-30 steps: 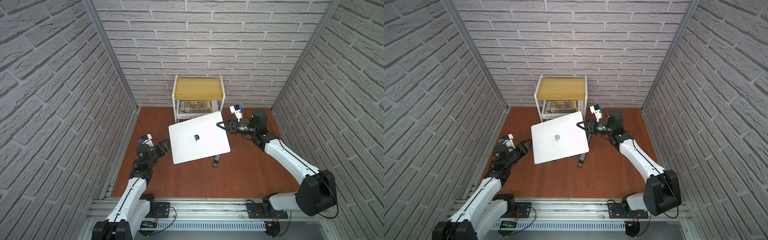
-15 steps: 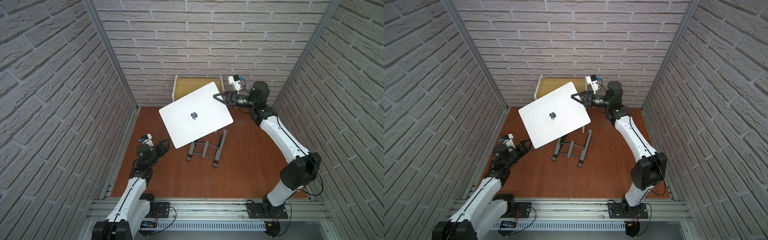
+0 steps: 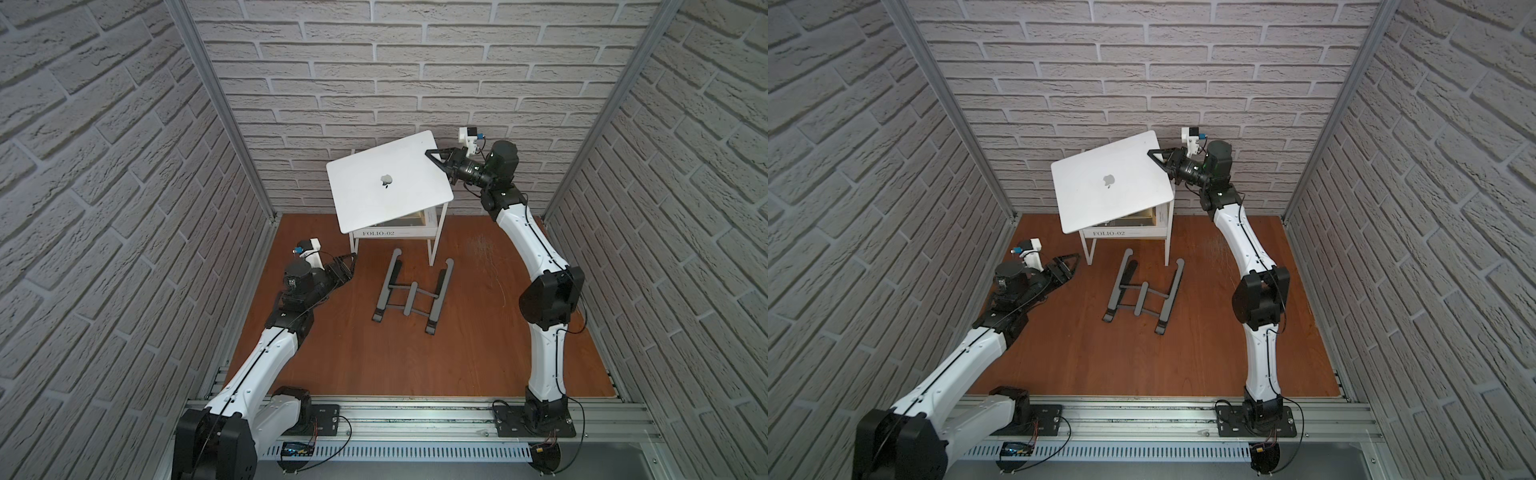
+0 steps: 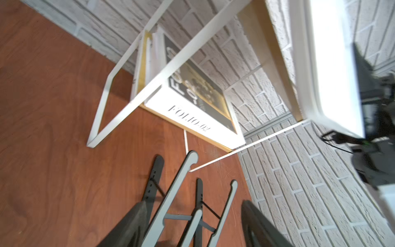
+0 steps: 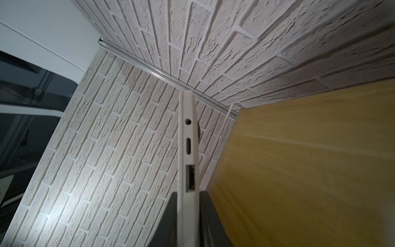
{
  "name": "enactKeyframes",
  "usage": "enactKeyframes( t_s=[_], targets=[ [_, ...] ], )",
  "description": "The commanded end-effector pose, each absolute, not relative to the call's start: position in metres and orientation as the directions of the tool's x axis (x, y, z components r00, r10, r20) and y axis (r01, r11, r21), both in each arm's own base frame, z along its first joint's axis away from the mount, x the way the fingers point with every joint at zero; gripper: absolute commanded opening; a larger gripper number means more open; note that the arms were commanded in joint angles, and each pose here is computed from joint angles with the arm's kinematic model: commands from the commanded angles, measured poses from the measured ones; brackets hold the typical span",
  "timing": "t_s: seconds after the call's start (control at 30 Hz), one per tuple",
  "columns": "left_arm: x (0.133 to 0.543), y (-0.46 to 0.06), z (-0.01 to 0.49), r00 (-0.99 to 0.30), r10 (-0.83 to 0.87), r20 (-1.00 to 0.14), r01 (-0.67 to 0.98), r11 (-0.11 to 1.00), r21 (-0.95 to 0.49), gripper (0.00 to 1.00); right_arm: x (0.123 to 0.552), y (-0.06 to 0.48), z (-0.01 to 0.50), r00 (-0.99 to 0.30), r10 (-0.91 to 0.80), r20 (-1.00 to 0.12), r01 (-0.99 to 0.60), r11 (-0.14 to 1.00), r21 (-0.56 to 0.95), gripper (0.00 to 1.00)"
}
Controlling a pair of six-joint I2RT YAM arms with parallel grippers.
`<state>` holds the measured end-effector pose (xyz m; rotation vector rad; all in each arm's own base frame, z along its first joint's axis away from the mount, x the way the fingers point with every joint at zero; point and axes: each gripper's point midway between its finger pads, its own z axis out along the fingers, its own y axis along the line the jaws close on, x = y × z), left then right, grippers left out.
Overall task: Close the laptop lid and set it aside
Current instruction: Place the laptop on the shelf.
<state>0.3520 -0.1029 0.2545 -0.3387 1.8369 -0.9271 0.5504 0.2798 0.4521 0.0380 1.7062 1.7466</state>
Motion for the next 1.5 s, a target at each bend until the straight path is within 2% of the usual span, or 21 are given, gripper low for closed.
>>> enactKeyframes(
  t_s=[0.0,0.4,0.57,0.8,1.2,1.3,1.47],
  targets=[
    [0.358,-0.099,0.259,-0.422,-0.584,-0.693,0.184,0.694,-0.696,0.73,0.539,0.258,0.532,-0.649,0.608,-0.458,-0.558,0.031,0.830,0.03],
    [0.354,-0.096,0.241,-0.436,-0.580,-0.688,0.149,0.708,-0.690,0.74,0.569,0.234,0.511,-0.601,0.671,-0.434,-0.476,0.135,0.869,0.03],
    [0.356,-0.095,0.234,-0.440,-0.585,-0.681,0.135,0.706,-0.695,0.74,0.577,0.224,0.498,-0.570,0.689,-0.448,-0.427,0.217,0.878,0.03],
    [0.357,-0.094,0.227,-0.447,-0.584,-0.678,0.122,0.711,-0.693,0.75,0.587,0.223,0.484,-0.578,0.701,-0.417,-0.385,0.216,0.897,0.03],
    [0.355,-0.092,0.223,-0.451,-0.577,-0.681,0.115,0.719,-0.685,0.75,0.605,0.228,0.444,-0.602,0.669,-0.437,-0.335,0.285,0.898,0.03],
    [0.355,-0.091,0.222,-0.451,-0.575,-0.682,0.114,0.721,-0.683,0.75,0.610,0.231,0.431,-0.620,0.659,-0.425,-0.318,0.285,0.904,0.10],
    [0.355,-0.090,0.219,-0.455,-0.571,-0.683,0.109,0.726,-0.679,0.76,0.618,0.227,0.422,-0.605,0.660,-0.446,-0.312,0.318,0.895,0.11]
  ],
)
